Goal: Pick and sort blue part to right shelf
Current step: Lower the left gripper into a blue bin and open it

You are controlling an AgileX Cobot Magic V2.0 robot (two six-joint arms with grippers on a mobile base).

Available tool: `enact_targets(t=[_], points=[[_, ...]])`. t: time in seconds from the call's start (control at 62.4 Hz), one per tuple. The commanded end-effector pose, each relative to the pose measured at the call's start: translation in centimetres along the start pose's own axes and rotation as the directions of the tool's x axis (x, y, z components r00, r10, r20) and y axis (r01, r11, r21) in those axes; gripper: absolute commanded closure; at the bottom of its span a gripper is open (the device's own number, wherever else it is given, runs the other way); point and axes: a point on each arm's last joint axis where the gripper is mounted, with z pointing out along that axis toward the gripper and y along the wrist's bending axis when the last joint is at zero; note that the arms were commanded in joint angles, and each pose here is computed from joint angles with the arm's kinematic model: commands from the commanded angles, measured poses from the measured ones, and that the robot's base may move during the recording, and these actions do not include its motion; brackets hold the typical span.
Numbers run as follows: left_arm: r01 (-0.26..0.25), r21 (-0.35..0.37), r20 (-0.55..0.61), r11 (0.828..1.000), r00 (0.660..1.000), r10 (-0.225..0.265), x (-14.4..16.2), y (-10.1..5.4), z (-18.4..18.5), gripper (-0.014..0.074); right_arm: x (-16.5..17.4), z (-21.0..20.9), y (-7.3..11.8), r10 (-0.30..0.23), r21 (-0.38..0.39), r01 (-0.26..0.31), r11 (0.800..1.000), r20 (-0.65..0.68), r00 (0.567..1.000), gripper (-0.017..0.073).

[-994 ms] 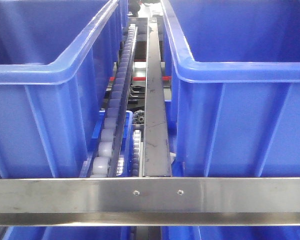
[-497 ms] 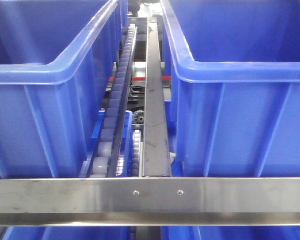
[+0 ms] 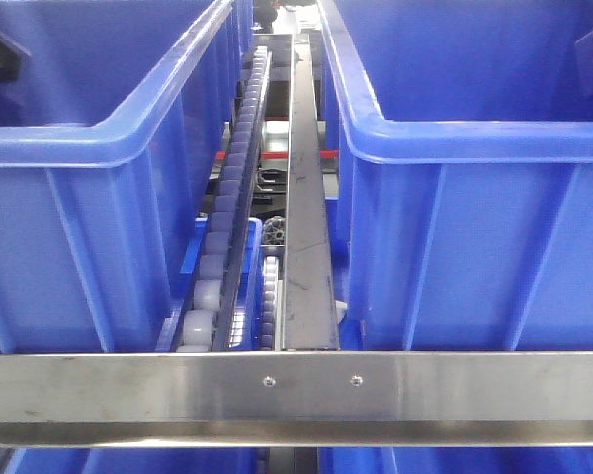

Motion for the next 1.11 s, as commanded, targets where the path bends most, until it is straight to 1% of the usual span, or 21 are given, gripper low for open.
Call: enact_targets(t=[0.0,0.048,0.144,0.192,0.24,0.465,0.513,0.529,0.561,0.593,0.641,0.657,0.705,0.753,0.786,0.834,0.882,0.898,0.946,0.994,1.09], points=[[0.013,-0.022,0.122,1.000,0.992,-0.010,-2.1,-0.1,-0.9,0.0127,-2.5,-0.5,0.0,-0.008,-0.006,0.009,1.000,0.157,0.988,0.0151],[0.014,-0.026,0.129,1.000,0.992,-0.010,-2.1,-0.1,-0.9,0.0071,-2.5,-0.5,0.0,-0.008,-0.006,0.009,1.000,0.157,0.988,0.0119],[0.015,-0.036,0.146,0.999,0.989,-0.010,-2.3,0.0,-1.0,-0.0036,-2.5,-0.5,0.0,-0.008,-0.006,0.009,1.000,0.151,0.988,-0.0010],[0.016,-0.041,0.154,0.999,0.988,-0.009,-2.3,0.1,-1.0,-0.0078,-2.5,-0.5,0.0,-0.008,-0.006,0.009,1.000,0.150,0.989,-0.0056],[0.016,-0.043,0.156,0.999,0.988,-0.009,-2.4,0.1,-1.0,-0.0092,-2.5,-0.5,0.0,-0.008,-0.006,0.009,1.000,0.149,0.989,-0.0036],[0.011,-0.035,0.162,0.999,0.987,-0.006,-2.6,-0.1,-1.4,-0.0089,-2.9,-0.6,0.0,-0.008,-0.005,0.009,1.000,0.163,0.987,-0.0038],[0.001,-0.030,0.167,1.000,0.986,0.004,-2.7,-0.2,-1.8,-0.0084,-3.2,-0.7,0.0,-0.008,-0.004,0.009,1.000,0.168,0.986,-0.0038],[-0.011,-0.029,0.168,1.000,0.986,0.016,-2.9,-0.3,-2.1,-0.0080,-3.3,-0.7,0.0,-0.008,-0.004,0.009,1.000,0.168,0.986,-0.0037],[-0.037,-0.029,0.168,0.999,0.985,0.041,-3.0,-0.4,-2.4,-0.0064,-3.6,-0.9,0.0,-0.008,-0.002,0.009,1.000,0.171,0.985,-0.0036],[-0.074,-0.028,0.164,0.997,0.983,0.078,-3.2,-0.6,-2.9,-0.0034,-3.9,-1.0,0.0,-0.009,-0.001,0.009,1.000,0.175,0.985,-0.0026],[-0.121,-0.030,0.159,0.992,0.979,0.124,-3.5,-0.8,-3.7,0.0017,-4.4,-1.4,0.0,-0.009,0.001,0.009,1.000,0.178,0.984,0.0014],[-0.140,-0.033,0.158,0.990,0.977,0.144,-3.6,-0.8,-3.9,0.0038,-4.6,-1.4,0.0,-0.009,0.002,0.009,1.000,0.179,0.984,0.0041],[-0.170,-0.032,0.166,0.985,0.971,0.173,-4.0,-1.1,-4.8,0.0122,-5.0,-1.7,-0.1,-0.009,0.004,0.009,1.000,0.179,0.984,0.0097],[-0.182,-0.033,0.182,0.983,0.966,0.185,-4.3,-1.3,-5.7,0.0205,-5.4,-2.0,-0.1,-0.009,0.006,0.009,1.000,0.181,0.983,0.0199],[-0.190,-0.036,0.202,0.981,0.960,0.193,-4.6,-1.4,-6.3,0.0279,-5.6,-2.1,-0.1,-0.009,0.007,0.008,1.000,0.177,0.984,0.0284],[-0.184,-0.039,0.233,0.982,0.954,0.188,-4.9,-1.6,-7.3,0.0384,-5.8,-2.5,-0.1,-0.010,0.009,0.008,1.000,0.181,0.983,0.0429],[-0.147,-0.022,0.272,0.989,0.951,0.147,-5.2,-1.9,-8.3,0.0486,-5.9,-2.7,-0.1,-0.010,0.009,0.008,1.000,0.188,0.982,0.0536],[-0.138,-0.016,0.281,0.990,0.950,0.137,-5.3,-1.9,-8.6,0.0483,-6.0,-2.8,-0.1,-0.010,0.009,0.008,1.000,0.192,0.981,0.0553],[-0.108,0.006,0.307,0.994,0.946,0.101,-5.5,-2.2,-9.2,0.0453,-6.1,-3.0,-0.1,-0.010,0.009,0.008,1.000,0.199,0.980,0.0518],[-0.080,0.026,0.332,0.996,0.941,0.067,-5.7,-2.4,-9.8,0.0456,-6.2,-3.1,-0.1,-0.010,0.009,0.008,1.000,0.206,0.978,0.0508],[-0.076,0.014,0.363,0.997,0.930,0.066,-5.9,-2.3,-10.2,0.0459,-6.2,-3.3,-0.1,-0.006,0.008,0.004,1.000,0.209,0.978,0.0510]])
